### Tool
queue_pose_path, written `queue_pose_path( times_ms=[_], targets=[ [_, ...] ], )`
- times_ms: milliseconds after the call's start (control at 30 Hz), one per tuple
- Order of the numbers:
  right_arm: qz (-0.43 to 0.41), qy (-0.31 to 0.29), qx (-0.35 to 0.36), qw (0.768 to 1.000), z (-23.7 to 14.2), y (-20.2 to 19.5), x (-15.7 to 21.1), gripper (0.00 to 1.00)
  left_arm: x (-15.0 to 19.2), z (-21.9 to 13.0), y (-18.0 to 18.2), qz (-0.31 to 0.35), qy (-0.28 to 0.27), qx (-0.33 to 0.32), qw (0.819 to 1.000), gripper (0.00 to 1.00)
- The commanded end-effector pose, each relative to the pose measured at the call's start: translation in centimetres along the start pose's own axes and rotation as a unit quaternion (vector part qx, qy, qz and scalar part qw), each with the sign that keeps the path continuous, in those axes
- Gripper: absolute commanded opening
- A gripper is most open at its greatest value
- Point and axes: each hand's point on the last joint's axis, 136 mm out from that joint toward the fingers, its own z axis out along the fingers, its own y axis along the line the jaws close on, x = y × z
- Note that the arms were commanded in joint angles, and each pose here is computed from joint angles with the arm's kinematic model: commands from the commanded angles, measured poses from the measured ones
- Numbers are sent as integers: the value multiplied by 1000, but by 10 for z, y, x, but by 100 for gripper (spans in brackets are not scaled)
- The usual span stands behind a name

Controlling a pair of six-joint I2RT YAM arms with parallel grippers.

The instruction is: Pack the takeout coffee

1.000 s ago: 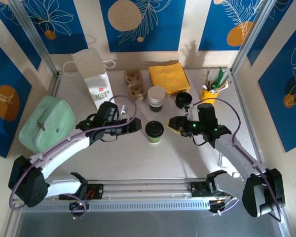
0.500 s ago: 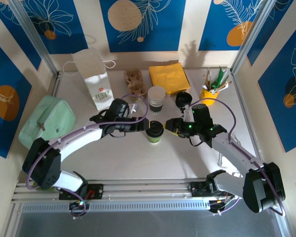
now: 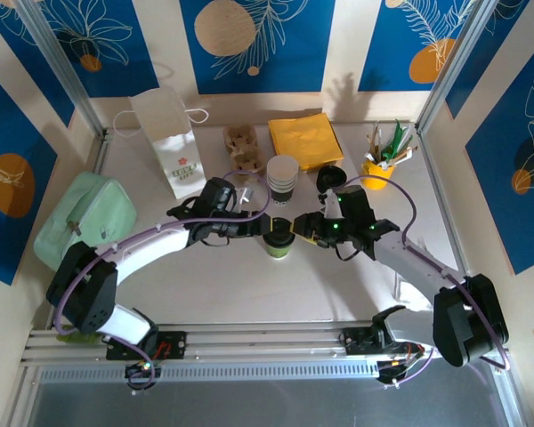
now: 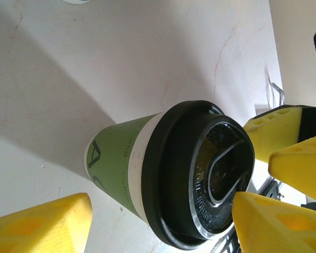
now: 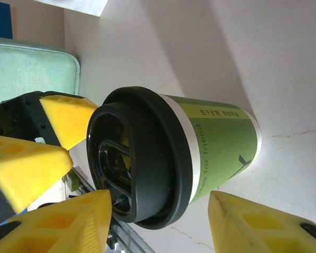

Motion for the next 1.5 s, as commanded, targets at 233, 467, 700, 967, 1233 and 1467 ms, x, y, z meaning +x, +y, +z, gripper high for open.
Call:
queue_pose_path(
  times_ms=[233, 467, 700, 967, 1233, 1467],
  targets=[
    [-17, -16, -2, 1000, 1, 10, -13, 51, -3, 8, -7, 4, 6, 12, 1000, 68],
    [-14, -14, 2, 1000, 4, 8, -15, 51, -2, 9, -5, 2, 9, 9, 1000, 67],
    [-10, -11, 7, 1000, 7, 6, -17, 51, -1, 9, -3, 0, 12, 5, 1000, 66],
    [-8, -6, 12, 1000, 9, 5, -18, 51, 2, 12, 3, -5, 18, -5, 1000, 65],
    [-3, 3, 19, 1000, 14, 0, -17, 50, 5, 14, 8, -14, 23, -10, 1000, 65],
    [-1, 6, 24, 1000, 15, -4, -15, 50, 4, 13, 7, -16, 23, -8, 1000, 65]
  ],
)
